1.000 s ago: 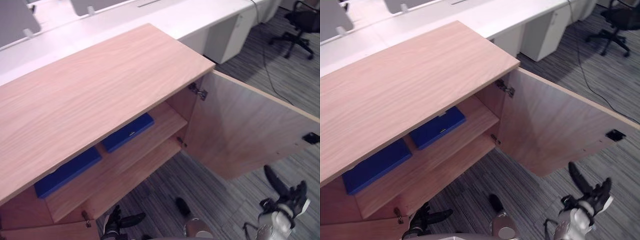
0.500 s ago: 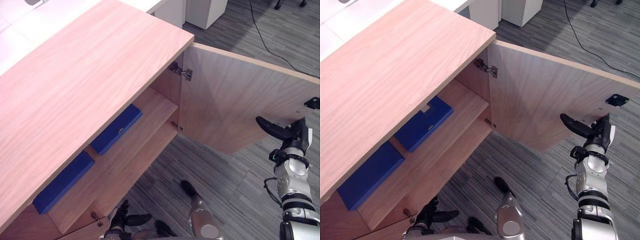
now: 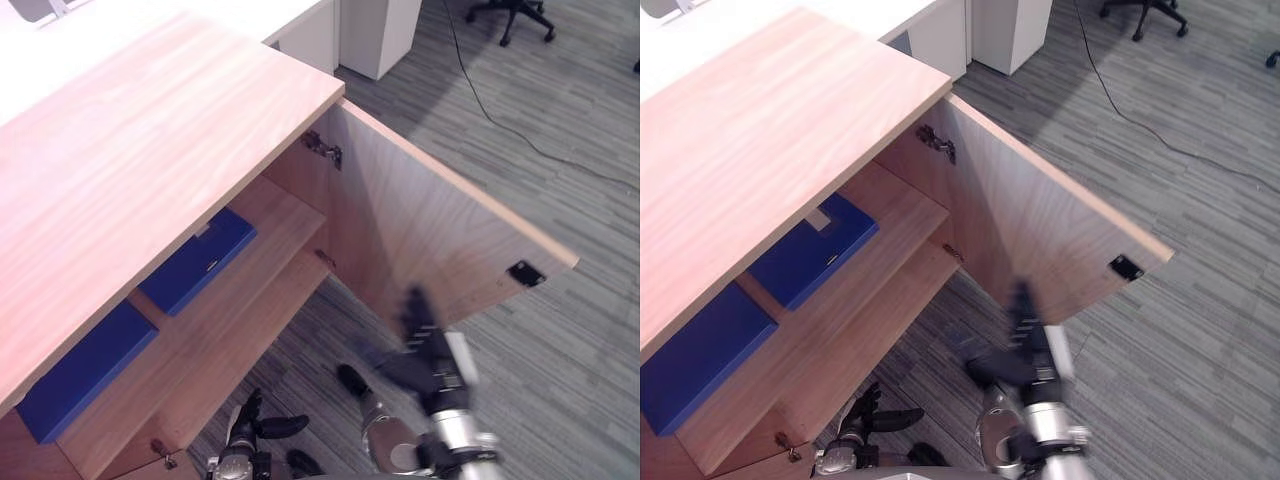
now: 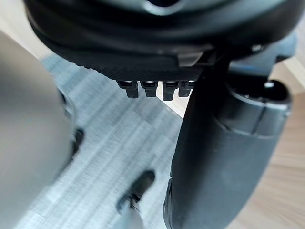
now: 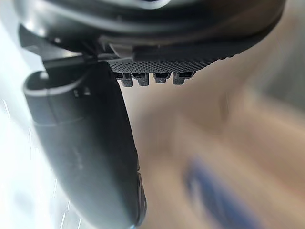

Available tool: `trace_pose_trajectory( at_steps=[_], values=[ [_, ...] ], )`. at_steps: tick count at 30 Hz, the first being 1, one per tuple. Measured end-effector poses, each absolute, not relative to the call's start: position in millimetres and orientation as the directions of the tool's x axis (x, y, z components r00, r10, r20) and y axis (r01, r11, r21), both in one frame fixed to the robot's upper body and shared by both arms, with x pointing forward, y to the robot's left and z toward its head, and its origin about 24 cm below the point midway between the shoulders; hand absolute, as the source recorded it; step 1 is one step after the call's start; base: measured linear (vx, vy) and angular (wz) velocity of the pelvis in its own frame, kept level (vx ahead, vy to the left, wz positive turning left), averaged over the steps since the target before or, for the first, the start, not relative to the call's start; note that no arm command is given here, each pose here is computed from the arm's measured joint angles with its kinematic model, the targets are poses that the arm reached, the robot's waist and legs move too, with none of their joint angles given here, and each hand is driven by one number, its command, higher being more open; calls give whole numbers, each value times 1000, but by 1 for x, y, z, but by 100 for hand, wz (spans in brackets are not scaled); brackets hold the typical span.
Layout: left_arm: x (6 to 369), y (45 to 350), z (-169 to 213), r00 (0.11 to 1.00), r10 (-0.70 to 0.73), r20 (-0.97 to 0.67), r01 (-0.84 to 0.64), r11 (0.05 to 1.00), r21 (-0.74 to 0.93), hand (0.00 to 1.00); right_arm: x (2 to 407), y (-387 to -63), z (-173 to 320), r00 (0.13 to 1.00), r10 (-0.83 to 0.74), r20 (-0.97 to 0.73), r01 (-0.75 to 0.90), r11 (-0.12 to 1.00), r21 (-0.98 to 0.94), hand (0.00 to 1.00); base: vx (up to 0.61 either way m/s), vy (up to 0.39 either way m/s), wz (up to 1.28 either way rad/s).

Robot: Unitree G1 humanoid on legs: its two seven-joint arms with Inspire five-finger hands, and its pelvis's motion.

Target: Walk over to the cabinet, pick up the folder, carry it to the office cabinet, place the folder inside the office cabinet, then close the office cabinet door

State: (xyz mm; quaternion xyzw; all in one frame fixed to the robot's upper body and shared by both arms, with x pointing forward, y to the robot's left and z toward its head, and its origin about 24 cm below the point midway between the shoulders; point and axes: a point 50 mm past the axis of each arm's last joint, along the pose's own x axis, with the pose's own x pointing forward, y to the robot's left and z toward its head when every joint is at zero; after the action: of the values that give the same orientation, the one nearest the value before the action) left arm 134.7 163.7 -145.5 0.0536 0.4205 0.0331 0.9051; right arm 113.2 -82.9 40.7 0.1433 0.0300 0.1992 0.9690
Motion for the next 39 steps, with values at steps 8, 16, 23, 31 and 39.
trace_pose_trajectory(
  at_steps=[8, 16, 23, 31, 39],
  values=[
    [147, 202, -141, 634, 141, -761, 78, 967, 244, 100, 134, -72, 52, 854, 516, 68, -519, 830, 203, 100, -26, 13, 74],
    [136, 215, -143, 597, 206, -775, -10, 968, 250, 100, 149, -79, 31, 900, 435, -15, -427, 888, 174, 100, -29, 6, 40],
    [128, 220, -145, 570, 229, -789, -28, 965, 260, 100, 135, -132, -50, 903, 77, -424, -46, 996, 82, 100, 67, 12, -31],
    [131, 198, -147, 585, 179, -791, -18, 978, 208, 100, 103, -130, -60, 863, 44, -504, 7, 995, 100, 100, 58, 3, -49],
    [140, 169, -145, 620, 105, -778, 18, 989, 148, 100, 88, -154, -77, 795, -147, -588, 229, 971, 67, 100, 35, -10, -61]
  ],
)
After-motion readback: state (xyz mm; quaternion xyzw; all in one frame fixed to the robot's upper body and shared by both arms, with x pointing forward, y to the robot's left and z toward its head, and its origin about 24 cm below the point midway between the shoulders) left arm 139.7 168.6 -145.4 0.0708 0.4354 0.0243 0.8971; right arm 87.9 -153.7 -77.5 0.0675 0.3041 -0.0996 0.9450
